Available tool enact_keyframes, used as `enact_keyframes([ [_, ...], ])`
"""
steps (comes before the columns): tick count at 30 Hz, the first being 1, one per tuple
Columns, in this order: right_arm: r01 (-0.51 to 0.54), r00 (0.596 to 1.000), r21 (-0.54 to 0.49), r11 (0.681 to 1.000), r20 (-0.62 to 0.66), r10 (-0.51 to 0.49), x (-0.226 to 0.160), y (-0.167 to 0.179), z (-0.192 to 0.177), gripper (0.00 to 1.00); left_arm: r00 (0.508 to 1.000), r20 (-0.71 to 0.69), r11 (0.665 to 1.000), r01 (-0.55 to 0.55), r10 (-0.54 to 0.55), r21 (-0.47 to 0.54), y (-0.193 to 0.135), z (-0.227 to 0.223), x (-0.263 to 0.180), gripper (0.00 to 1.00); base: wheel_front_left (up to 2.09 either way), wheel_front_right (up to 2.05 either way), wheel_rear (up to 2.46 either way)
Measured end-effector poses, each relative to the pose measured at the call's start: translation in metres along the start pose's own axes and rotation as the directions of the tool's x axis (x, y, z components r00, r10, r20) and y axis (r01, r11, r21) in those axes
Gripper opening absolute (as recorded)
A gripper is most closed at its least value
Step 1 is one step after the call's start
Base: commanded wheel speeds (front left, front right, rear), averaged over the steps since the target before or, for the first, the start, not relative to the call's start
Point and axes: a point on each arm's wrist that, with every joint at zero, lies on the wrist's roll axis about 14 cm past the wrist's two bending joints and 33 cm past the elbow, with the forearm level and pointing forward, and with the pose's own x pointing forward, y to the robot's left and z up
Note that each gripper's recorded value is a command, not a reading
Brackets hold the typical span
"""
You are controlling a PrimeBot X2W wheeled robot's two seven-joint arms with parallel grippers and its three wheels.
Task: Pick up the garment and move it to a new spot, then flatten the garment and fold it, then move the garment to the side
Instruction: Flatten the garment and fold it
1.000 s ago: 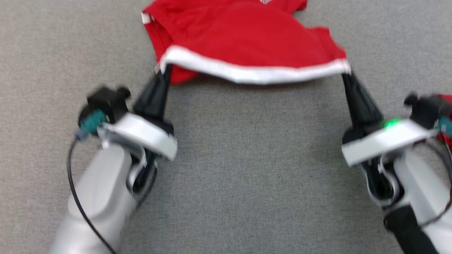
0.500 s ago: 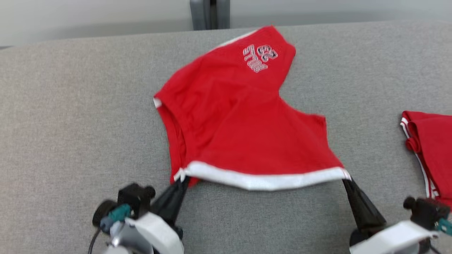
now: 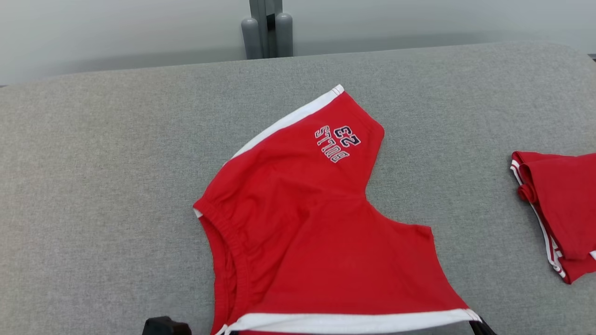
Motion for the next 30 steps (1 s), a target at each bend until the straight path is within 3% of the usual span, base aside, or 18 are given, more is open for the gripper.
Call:
enact_keyframes([
  [6,0.042,0.999,-0.045,0.998,0.015,-0.042,-0.011,-0.01,0.016,0.0,1.0,-0.008,1.0,-0.005,0.005,-0.021,-0.002,0.005,-0.014,0.0,0.0,0.0,0.0],
  [11,-0.014,0.994,-0.13,0.991,0.104,0.028,0.011,0.009,0.052,0.0,0.994,0.113,0.999,-0.007,0.012,-0.045,0.0,0.032,-0.014,0.0,0.0,0.0,0.0],
  [22,-0.18,0.958,-0.322,0.929,0.155,0.24,0.094,0.066,0.115,0.0,0.93,0.367,1.0,-0.017,0.022,-0.017,0.006,0.109,-0.001,0.0,0.0,0.0,0.0],
  [30,-0.27,0.942,-0.352,0.896,0.094,0.321,0.176,0.097,0.129,0.0,0.908,0.415,0.998,-0.041,0.061,-0.056,0.028,0.136,0.031,0.0,0.0,0.0,0.0],
])
